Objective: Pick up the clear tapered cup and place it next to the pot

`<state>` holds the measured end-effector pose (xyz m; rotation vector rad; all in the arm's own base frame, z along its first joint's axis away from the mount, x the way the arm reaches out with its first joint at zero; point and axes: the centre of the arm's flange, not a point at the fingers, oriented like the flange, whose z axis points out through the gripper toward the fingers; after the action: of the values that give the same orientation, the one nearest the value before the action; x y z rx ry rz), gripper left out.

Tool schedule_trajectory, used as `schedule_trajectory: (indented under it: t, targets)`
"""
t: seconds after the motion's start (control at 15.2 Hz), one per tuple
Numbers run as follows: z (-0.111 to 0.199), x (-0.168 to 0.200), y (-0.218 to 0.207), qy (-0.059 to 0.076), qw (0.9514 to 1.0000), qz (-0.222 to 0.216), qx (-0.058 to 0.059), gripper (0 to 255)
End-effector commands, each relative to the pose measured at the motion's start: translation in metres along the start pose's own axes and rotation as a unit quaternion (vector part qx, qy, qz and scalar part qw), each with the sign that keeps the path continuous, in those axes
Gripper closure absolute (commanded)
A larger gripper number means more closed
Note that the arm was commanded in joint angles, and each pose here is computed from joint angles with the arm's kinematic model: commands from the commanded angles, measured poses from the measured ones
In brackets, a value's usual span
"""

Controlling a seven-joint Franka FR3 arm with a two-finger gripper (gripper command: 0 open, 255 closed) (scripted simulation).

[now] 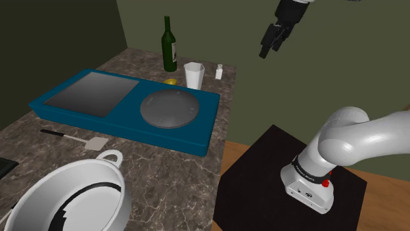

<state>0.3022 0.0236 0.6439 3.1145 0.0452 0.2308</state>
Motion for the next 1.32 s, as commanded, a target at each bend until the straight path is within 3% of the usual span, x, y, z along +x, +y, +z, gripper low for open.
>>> schedule_trajectory:
  t: [0.0,1.25]
  targets:
    - [0.000,0.000,0.000,0.000,1.0000,0.000,0.000,0]
    - [0.140,0.222,0.038,-0.049,0.9977,-0.017,0.044,0]
